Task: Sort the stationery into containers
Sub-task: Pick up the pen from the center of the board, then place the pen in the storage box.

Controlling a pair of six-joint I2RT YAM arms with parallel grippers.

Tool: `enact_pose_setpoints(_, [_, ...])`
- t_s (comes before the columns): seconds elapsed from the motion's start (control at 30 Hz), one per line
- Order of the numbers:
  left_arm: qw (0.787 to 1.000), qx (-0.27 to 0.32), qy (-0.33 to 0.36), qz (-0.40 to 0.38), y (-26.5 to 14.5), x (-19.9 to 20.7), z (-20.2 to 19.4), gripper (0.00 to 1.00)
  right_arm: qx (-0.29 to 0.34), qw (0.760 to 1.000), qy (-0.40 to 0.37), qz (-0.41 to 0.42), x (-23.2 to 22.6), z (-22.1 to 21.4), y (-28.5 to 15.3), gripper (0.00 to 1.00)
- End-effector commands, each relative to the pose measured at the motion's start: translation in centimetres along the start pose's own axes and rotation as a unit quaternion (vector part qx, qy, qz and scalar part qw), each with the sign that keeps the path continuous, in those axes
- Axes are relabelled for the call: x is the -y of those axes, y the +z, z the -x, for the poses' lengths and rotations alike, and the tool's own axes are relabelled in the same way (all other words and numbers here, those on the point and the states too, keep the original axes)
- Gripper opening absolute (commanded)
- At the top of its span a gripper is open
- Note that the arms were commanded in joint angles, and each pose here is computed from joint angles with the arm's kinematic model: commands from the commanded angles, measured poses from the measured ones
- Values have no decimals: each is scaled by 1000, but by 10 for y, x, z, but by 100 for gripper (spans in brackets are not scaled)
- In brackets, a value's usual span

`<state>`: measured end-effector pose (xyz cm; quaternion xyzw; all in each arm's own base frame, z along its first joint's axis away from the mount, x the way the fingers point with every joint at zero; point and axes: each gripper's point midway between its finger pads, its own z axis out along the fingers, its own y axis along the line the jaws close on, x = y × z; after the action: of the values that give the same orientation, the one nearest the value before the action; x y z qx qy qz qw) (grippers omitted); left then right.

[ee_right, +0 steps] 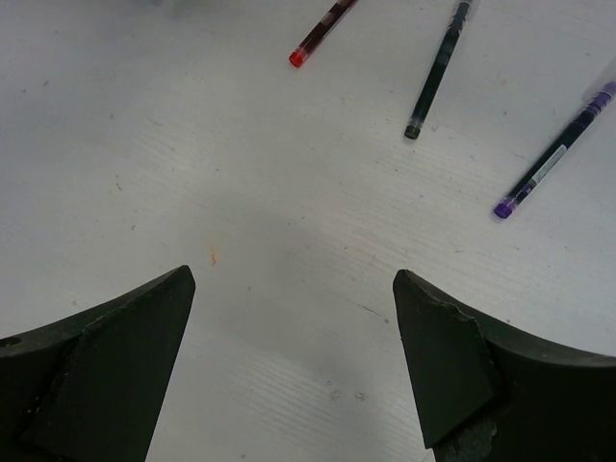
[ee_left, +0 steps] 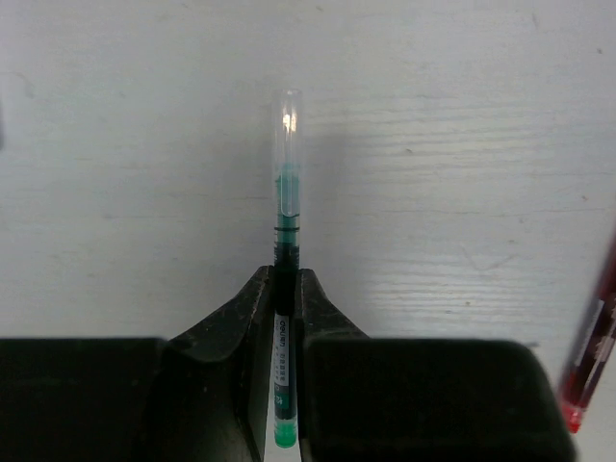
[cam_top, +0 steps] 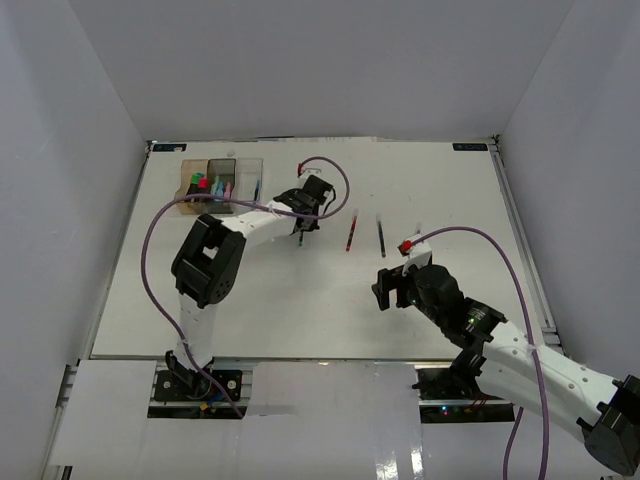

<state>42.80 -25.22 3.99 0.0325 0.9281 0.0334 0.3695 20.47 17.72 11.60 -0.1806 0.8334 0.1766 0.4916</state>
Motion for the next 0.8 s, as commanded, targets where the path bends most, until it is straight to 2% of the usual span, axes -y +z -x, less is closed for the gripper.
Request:
enact_pose_setpoints(0.0, [997, 81, 7, -14, -44, -47, 76, 16, 14, 1000, 3, 3, -2, 11, 1, 90])
enact_pose_setpoints(0.17, [992, 114, 36, -25, -45, -109, 116, 16, 11, 1000, 3, 1, -1, 8, 2, 90])
enact_pose_setpoints(0.3, [991, 118, 57, -11, -33, -143, 132, 17, 8, 1000, 2, 4, -3, 8, 3, 90])
enact_pose_setpoints(0.33, [993, 103, 59, -5, -22, -156, 128, 17, 8, 1000, 3, 5, -4, 8, 3, 90])
enact_pose_setpoints(0.53, [995, 86, 48, -8, 14, -179, 140, 23, 7, 1000, 2, 4, -3, 7, 4, 90])
enact_pose_setpoints(0.77, [995, 86, 46, -12, 35, -181, 149, 29, 0, 1000, 2, 1, -2, 4, 5, 90])
